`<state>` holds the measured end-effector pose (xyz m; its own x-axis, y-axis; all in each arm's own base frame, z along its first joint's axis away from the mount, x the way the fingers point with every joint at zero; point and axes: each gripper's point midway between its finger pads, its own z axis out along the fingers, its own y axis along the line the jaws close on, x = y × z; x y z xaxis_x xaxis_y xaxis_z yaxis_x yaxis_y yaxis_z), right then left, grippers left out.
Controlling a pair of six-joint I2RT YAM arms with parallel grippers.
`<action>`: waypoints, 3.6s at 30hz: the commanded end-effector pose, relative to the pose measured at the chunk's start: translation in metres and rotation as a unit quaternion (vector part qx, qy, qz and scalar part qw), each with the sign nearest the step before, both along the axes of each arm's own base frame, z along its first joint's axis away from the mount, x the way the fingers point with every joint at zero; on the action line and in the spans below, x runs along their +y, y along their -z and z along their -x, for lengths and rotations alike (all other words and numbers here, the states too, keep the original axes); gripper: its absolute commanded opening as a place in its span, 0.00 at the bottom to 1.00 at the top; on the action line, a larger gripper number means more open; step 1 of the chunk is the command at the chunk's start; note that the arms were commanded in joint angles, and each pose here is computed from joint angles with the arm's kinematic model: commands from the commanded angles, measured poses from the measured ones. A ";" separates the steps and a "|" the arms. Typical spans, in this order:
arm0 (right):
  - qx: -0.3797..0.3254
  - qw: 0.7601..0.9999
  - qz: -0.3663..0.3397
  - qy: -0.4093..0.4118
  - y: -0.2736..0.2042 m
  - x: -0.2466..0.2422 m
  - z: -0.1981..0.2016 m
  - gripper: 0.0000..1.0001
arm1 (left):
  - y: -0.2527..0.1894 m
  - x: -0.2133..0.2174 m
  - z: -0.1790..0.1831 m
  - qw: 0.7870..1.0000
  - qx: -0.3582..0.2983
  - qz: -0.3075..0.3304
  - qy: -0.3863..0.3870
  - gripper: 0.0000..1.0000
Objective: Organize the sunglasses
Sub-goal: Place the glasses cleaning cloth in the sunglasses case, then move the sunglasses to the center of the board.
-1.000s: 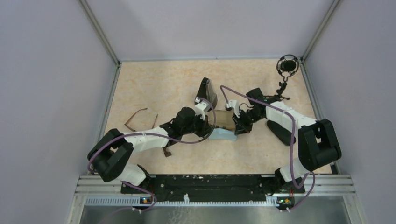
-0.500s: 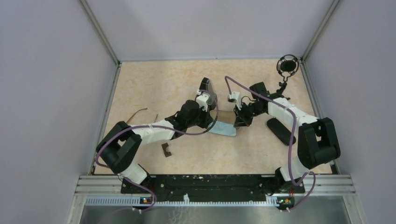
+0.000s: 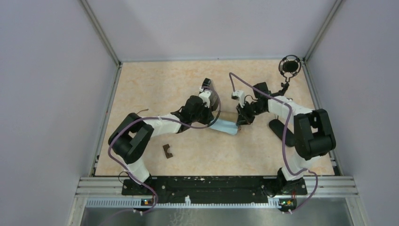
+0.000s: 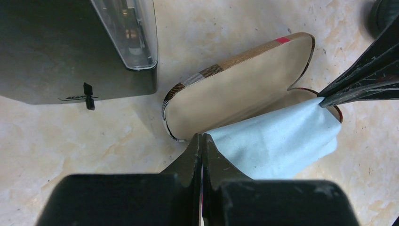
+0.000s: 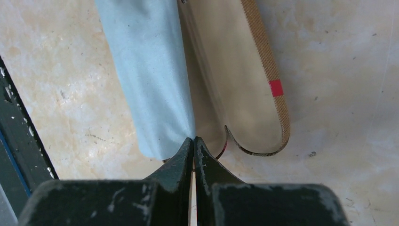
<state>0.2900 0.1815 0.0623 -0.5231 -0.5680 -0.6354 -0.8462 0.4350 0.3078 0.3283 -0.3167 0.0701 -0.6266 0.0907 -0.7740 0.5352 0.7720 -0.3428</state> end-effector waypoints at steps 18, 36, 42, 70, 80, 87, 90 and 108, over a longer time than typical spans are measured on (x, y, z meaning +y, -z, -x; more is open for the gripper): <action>-0.009 1.000 -0.002 0.011 0.012 -0.003 -0.031 0.00 | 0.005 -0.016 -0.005 0.999 0.035 0.019 0.031 0.00; -0.012 1.000 -0.002 0.017 0.016 -0.002 -0.036 0.00 | 0.002 -0.017 -0.004 0.998 0.040 0.025 0.032 0.00; -0.010 1.000 0.000 0.018 0.015 -0.002 -0.038 0.01 | -0.002 -0.018 -0.003 0.998 0.040 0.029 0.034 0.01; -0.107 0.990 -0.091 0.029 -0.106 0.004 0.010 0.48 | -0.071 0.204 0.026 0.911 -0.036 -0.207 -0.355 0.79; -0.087 0.990 -0.108 0.004 -0.103 0.009 0.022 0.49 | 0.001 0.264 0.058 0.864 0.108 -0.311 -0.381 0.81; -0.083 0.990 -0.116 -0.007 -0.104 0.010 0.029 0.50 | 0.012 0.279 0.049 0.840 0.126 -0.350 -0.395 0.78; -0.084 0.989 -0.119 -0.010 -0.106 0.010 0.030 0.50 | 0.018 0.281 0.044 0.842 0.135 -0.346 -0.391 0.75; -0.120 0.988 -0.097 -0.002 -0.127 -0.002 0.044 0.38 | -0.021 0.185 0.056 0.924 0.116 -0.264 -0.251 0.00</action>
